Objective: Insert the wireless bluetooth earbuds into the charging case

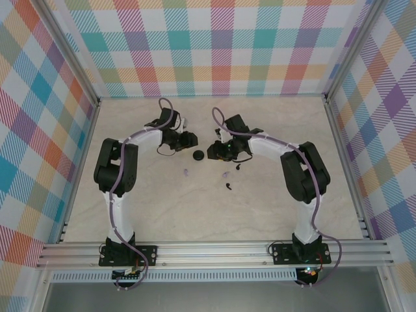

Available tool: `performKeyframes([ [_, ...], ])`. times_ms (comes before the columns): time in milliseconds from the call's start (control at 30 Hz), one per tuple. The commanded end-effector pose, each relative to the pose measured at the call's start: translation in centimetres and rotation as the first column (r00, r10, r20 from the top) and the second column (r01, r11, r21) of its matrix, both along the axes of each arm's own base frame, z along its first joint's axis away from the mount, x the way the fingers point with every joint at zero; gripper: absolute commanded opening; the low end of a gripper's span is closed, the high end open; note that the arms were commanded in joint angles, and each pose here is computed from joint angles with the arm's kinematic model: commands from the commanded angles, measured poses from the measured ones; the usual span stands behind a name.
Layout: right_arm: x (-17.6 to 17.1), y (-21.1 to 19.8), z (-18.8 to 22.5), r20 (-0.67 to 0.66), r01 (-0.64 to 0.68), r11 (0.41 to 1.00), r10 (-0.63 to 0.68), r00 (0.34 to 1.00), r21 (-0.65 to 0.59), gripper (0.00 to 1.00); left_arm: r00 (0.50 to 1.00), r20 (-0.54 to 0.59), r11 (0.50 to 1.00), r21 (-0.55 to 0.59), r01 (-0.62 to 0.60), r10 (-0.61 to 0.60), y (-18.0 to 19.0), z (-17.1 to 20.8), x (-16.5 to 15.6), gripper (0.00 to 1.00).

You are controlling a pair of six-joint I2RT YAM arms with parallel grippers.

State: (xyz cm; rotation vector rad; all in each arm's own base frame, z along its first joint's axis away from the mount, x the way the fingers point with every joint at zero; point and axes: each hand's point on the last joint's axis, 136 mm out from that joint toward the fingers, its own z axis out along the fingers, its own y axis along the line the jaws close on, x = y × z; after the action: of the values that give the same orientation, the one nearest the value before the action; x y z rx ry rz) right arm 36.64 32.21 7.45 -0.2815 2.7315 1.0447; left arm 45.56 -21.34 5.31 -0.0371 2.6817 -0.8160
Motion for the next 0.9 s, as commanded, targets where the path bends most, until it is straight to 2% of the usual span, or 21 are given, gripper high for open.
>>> performKeyframes([
  [0, 0.4, 1.0, -0.3, -0.050, 0.015, 1.000, -0.015, 0.999, 0.003, 0.32, 0.999, -0.040, 0.999, -0.035, 0.015, -0.016, -1.2, -0.1, 0.2, 0.45],
  [267, 1.3, 1.5, -2.3, -0.096, 0.036, 0.999, -0.040, 0.995, -0.035, 0.31, 0.993, -0.101, 0.998, -0.044, 0.049, -0.054, -1.7, -1.7, -0.8, 0.42],
  [633, 1.2, 0.9, -3.3, -0.106, 0.041, 0.996, -0.049, 0.993, -0.078, 0.31, 0.988, -0.111, 0.992, -0.080, 0.100, -0.109, -1.8, -0.5, -3.5, 0.38],
  [867, 1.1, 1.4, -3.4, -0.125, 0.035, 0.998, -0.041, 0.991, -0.054, 0.31, 0.988, -0.105, 0.990, -0.101, 0.104, -0.114, -2.0, 0.4, -5.2, 0.40],
])
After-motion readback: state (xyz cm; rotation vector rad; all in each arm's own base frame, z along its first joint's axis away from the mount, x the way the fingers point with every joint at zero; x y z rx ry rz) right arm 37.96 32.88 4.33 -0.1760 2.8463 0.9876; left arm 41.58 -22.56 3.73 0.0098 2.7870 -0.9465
